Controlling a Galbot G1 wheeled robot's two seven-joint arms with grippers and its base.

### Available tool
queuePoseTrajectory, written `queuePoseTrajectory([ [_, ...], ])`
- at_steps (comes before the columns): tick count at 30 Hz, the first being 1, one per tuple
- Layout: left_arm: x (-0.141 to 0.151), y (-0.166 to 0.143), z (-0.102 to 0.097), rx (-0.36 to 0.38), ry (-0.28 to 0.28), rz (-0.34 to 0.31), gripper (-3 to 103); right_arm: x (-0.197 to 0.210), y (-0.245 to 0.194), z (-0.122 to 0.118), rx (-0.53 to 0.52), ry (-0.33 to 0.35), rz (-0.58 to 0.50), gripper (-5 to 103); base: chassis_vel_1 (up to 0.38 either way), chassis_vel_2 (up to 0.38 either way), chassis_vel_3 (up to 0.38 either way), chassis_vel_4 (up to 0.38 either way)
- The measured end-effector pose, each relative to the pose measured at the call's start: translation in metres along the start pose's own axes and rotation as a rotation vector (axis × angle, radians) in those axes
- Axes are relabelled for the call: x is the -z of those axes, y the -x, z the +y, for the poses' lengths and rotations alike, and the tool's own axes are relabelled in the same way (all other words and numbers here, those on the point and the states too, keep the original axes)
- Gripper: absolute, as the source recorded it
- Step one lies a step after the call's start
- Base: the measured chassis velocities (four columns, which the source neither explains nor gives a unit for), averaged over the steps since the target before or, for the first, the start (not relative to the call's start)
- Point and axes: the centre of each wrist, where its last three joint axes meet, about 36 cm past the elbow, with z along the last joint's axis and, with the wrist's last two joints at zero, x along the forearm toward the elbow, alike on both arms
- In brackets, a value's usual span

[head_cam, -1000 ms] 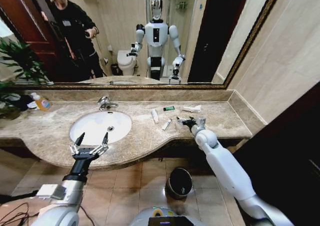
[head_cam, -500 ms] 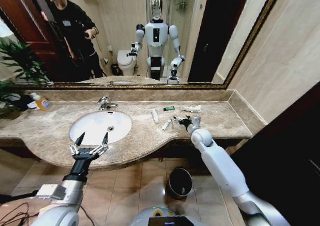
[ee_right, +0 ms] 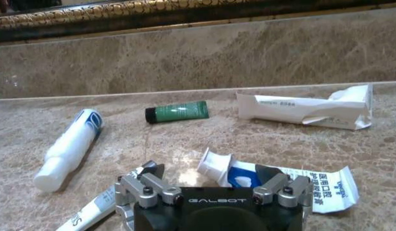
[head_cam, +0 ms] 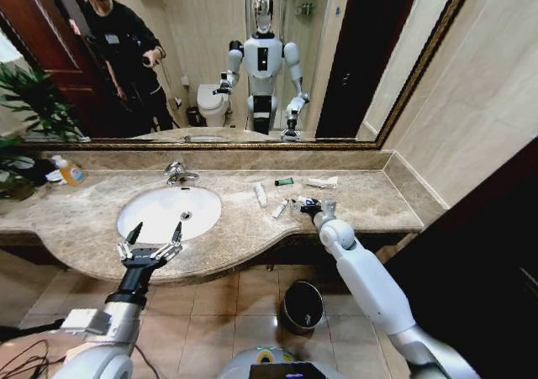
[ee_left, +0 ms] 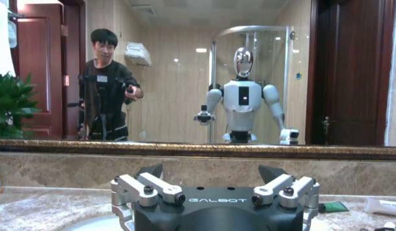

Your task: Pick up the trash from the sink and place it in the trash bin.

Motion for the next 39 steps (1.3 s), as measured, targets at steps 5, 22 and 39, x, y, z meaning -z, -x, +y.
queuePoseTrajectory([
  [5, 0.000, 0.000, 0.000, 0.000, 0.000, 0.000, 100, -0.001, 0.002, 0.002, 0.003, 0.007, 0.001, 82, 0.000, 0.000, 0.000, 0.000],
  [22, 0.000, 0.000, 0.000, 0.000, 0.000, 0.000, 100, 0.001, 0.002, -0.003, -0.001, 0.004, -0.003, 22, 0.000, 0.000, 0.000, 0.000],
  [39, 0.000, 0.000, 0.000, 0.000, 0.000, 0.000, 100, 0.031, -0.082, -0.004, 0.116, 0.006, -0.126, 21, 0.000, 0.000, 0.000, 0.000],
])
